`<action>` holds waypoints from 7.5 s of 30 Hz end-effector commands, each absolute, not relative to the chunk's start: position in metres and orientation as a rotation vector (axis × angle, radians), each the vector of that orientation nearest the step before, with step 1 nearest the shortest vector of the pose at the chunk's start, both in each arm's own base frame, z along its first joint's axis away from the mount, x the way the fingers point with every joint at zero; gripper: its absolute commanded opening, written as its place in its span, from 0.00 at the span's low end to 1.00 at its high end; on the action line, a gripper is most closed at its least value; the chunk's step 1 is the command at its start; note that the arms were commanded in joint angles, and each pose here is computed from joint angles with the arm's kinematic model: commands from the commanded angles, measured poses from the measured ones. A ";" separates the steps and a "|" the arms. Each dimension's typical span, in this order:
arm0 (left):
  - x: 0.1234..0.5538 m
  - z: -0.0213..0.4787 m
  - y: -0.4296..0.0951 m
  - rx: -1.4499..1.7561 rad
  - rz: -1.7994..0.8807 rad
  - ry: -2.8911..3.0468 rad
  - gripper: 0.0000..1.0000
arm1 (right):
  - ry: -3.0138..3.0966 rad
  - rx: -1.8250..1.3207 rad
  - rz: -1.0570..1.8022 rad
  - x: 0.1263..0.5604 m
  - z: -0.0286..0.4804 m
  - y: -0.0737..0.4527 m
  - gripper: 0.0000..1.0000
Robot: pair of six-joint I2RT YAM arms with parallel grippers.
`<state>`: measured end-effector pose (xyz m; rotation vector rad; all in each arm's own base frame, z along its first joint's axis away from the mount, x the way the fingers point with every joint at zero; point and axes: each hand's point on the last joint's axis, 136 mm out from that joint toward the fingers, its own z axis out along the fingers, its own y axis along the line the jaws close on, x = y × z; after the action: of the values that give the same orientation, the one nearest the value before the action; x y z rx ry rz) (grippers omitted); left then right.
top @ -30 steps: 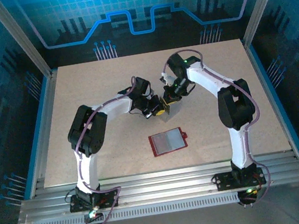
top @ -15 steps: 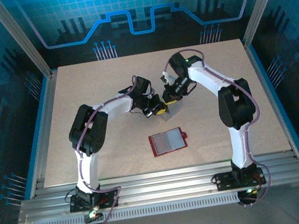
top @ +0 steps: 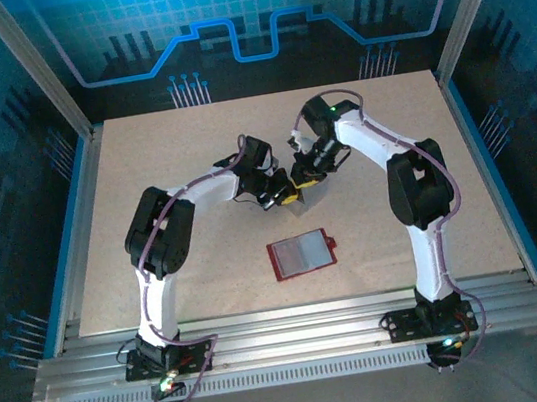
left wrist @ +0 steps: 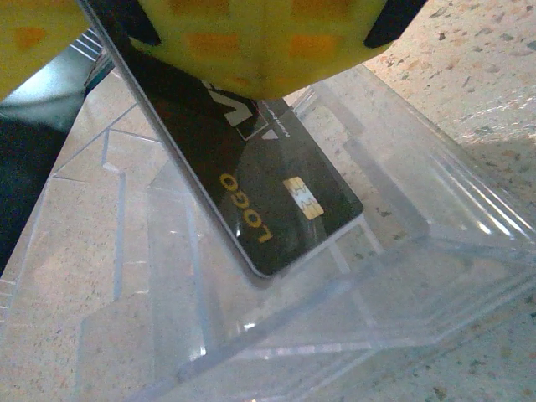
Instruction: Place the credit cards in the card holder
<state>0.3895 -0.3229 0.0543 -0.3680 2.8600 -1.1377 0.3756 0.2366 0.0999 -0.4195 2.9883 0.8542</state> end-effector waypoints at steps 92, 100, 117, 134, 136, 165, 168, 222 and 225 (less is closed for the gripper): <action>0.232 0.080 -0.260 -0.098 -0.769 2.902 0.46 | 2.542 -0.249 0.733 0.268 0.188 0.193 0.00; 0.228 0.056 -0.255 -0.045 -0.545 2.934 0.50 | 2.513 -0.198 0.824 0.245 0.151 0.194 0.00; 0.232 0.022 -0.263 -0.045 -0.458 2.959 0.46 | 2.459 -0.177 1.019 0.229 0.114 0.215 0.00; 0.223 -0.003 -0.251 -0.108 -0.377 2.998 0.33 | 2.282 0.006 1.071 0.230 0.092 0.216 0.00; 0.221 -0.006 -0.252 -0.106 -0.378 3.006 0.32 | 2.267 0.018 1.061 0.227 0.092 0.214 0.00; 0.194 -0.016 -0.212 -0.403 -0.248 3.011 0.29 | 2.243 0.047 1.143 0.235 0.091 0.233 0.00; 0.194 -0.014 -0.209 -0.418 -0.241 3.000 0.29 | 2.249 0.041 1.169 0.237 0.087 0.239 0.00; 0.193 -0.017 -0.210 -0.428 -0.244 3.000 0.30 | 2.364 0.125 1.124 0.220 0.053 0.238 0.00; 0.193 -0.017 -0.210 -0.425 -0.246 3.001 0.30 | 2.378 0.138 1.117 0.217 0.051 0.236 0.00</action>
<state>0.2234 -0.2491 0.0155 -0.3802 2.8806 -0.5176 0.2249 0.2406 0.0595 0.1140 2.3431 1.1447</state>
